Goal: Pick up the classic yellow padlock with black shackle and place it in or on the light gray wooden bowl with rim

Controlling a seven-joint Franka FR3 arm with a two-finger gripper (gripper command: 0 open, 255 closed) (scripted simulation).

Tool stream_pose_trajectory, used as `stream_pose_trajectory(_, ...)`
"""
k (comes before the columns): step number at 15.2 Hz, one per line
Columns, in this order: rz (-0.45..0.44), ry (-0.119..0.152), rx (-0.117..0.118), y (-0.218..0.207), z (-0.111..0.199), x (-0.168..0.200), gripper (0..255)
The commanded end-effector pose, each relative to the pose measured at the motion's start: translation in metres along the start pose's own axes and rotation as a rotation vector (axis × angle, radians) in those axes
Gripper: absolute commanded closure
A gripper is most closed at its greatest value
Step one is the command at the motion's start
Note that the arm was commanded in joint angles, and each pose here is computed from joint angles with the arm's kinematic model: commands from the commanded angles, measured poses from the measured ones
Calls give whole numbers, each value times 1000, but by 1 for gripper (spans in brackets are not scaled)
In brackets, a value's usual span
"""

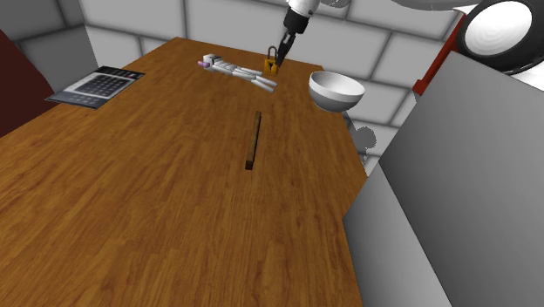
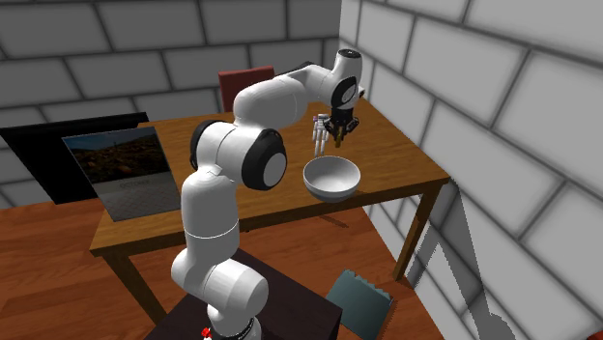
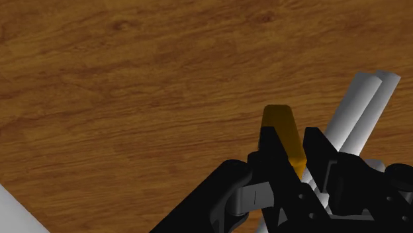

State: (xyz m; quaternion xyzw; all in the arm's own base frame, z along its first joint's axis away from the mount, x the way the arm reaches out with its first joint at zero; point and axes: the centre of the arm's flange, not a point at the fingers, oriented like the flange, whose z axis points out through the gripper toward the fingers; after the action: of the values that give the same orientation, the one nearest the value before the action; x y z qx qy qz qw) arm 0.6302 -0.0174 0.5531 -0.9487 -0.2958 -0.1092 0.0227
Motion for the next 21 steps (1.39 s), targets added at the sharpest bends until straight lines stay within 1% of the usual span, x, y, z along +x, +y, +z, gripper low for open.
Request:
stream_pose_trajectory(1,0,0,0,-1,-11,3,255)
stream_pose_trajectory(21,0,0,0,2,-114,26,255)
